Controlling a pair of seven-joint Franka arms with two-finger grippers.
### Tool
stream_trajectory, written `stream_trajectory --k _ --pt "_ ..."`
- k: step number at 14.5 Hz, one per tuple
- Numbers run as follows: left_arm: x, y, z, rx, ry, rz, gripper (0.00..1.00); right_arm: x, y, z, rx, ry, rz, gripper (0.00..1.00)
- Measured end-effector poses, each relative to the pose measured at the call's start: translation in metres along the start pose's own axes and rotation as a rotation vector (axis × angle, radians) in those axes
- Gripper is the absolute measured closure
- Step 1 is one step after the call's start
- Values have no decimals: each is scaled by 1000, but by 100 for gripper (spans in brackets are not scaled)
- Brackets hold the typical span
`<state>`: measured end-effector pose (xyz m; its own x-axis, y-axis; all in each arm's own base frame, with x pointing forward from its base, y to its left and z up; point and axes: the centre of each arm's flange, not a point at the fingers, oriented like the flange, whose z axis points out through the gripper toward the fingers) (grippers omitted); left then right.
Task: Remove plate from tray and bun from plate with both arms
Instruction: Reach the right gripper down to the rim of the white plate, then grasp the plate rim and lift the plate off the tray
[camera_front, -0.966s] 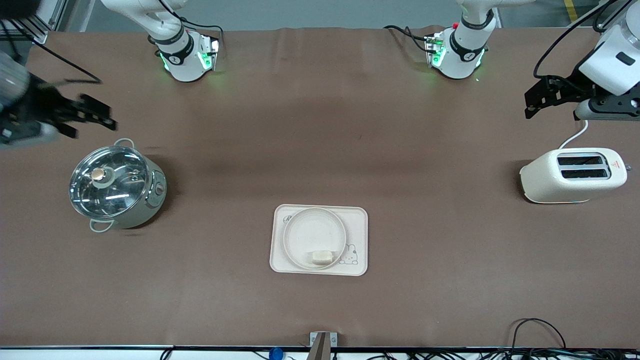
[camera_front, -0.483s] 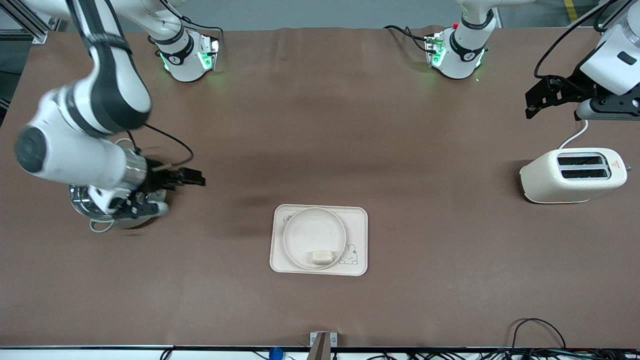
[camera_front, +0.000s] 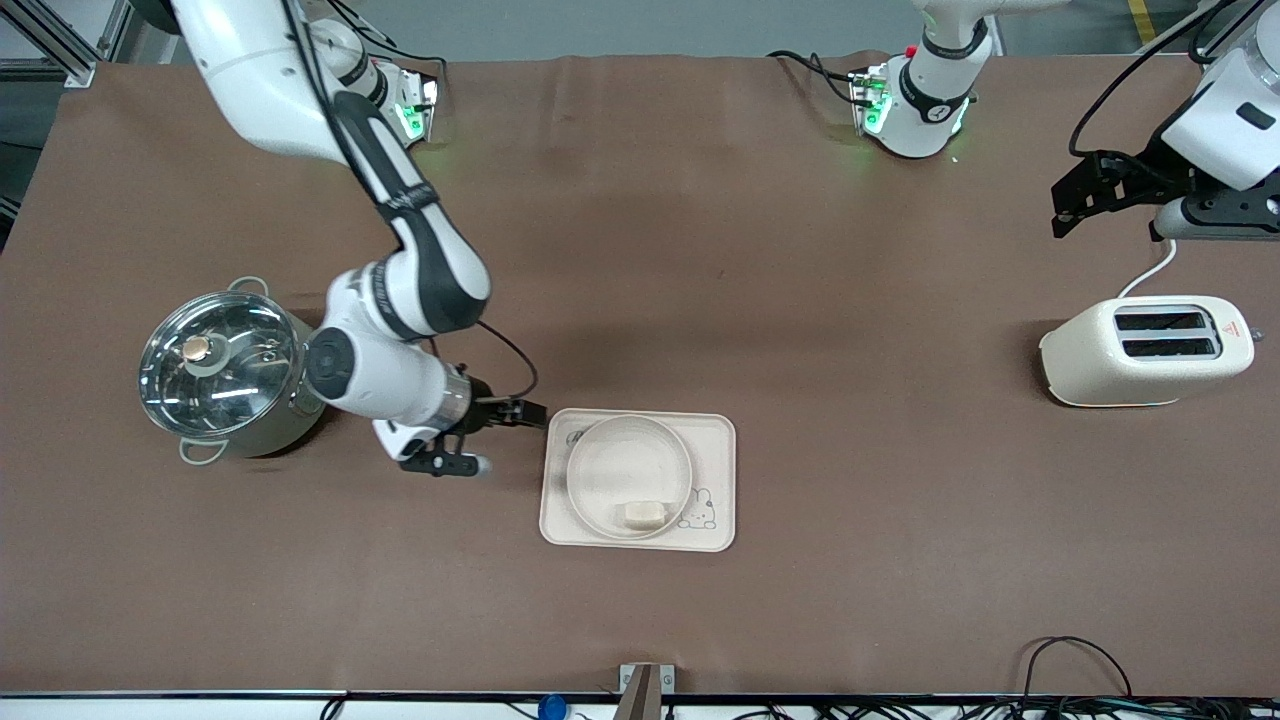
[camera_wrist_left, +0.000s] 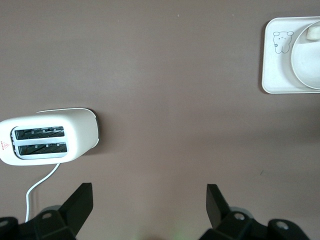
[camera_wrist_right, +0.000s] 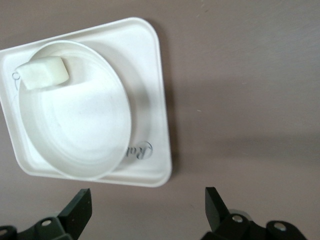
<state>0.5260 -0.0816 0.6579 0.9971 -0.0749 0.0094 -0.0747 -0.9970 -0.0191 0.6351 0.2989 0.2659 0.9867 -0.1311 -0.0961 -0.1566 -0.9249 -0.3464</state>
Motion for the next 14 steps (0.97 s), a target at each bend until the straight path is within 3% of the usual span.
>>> stream_trajectory --k 4,6,7,9,10,12,13,14 --pt "0 1 1 0 -1 2 0 13 -13 49 50 46 34 5" --pt "1 1 1 0 -3 3 0 21 -20 61 59 59 27 29" --pt "1 2 2 0 -4 3 0 23 -22 64 62 62 24 37" --pt "1 2 2 0 -5 3 0 29 -24 69 67 74 21 40" --pt "1 2 3 0 -5 3 0 32 -24 72 70 85 20 55" --pt "1 2 3 0 -7 3 0 36 -22 79 71 103 17 60" --pt "2 2 4 0 -7 3 0 36 -22 81 71 106 12 67" --pt "2 2 4 0 -8 3 0 36 -23 83 72 111 4 81"
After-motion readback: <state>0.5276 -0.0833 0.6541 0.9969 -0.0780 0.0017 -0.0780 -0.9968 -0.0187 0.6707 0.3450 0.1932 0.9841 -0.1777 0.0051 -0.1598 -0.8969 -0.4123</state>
